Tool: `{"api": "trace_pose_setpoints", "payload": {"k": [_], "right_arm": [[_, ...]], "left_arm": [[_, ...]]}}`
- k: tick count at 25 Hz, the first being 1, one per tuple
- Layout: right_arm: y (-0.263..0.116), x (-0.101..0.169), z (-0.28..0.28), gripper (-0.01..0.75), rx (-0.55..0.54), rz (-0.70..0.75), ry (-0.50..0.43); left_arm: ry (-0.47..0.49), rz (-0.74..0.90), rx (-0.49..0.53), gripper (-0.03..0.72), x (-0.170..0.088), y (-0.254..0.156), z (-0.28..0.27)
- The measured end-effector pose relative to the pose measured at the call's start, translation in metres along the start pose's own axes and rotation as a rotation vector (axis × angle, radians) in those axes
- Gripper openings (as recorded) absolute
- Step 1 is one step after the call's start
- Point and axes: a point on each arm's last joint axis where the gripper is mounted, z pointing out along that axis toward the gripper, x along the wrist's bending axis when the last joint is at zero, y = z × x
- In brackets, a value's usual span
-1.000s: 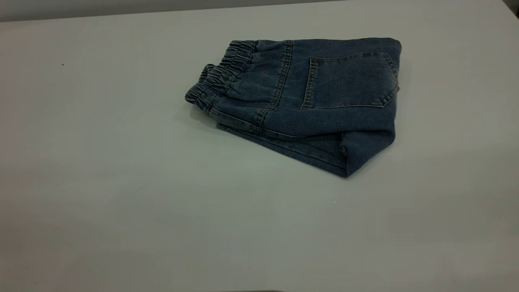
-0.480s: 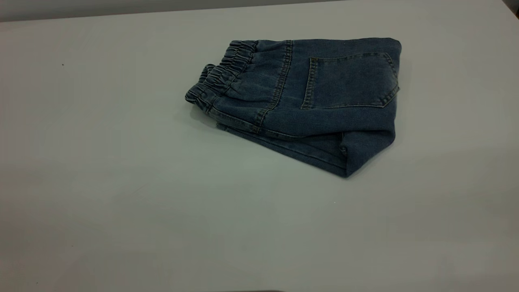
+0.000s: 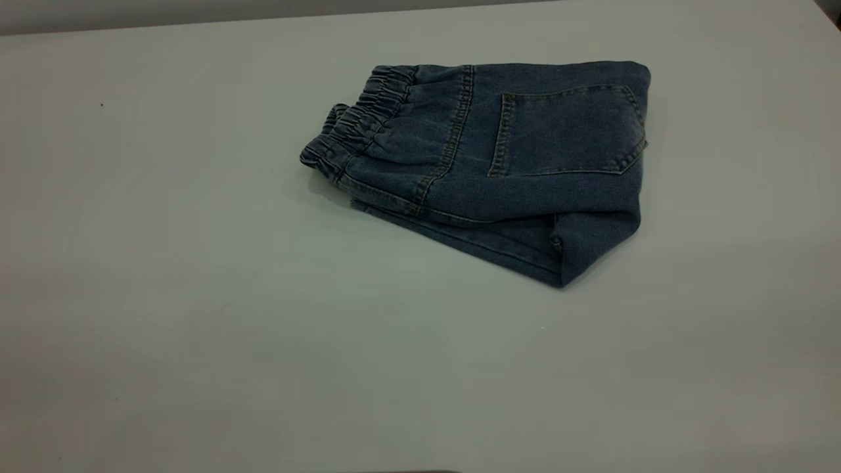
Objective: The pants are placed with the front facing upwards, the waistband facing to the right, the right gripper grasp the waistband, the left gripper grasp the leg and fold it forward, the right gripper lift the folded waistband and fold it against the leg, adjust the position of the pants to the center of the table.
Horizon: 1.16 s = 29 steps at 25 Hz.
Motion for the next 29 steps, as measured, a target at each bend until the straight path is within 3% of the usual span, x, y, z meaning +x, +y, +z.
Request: {"api": "trace_pose_setpoints", "payload": {"k": [5,29], "right_arm": [[0.0002,-0.0049,-0.0001,0.592,-0.003,0.038,-0.054],[0.0008,-0.0036,0.0002,0.592,-0.01,0.007,-0.039]], "left_arm": [[0.0,0.0,0.0,0.568,0.0,0.0,0.0],[0.0,0.0,0.0,0.568,0.0,0.0,0.0]]}}
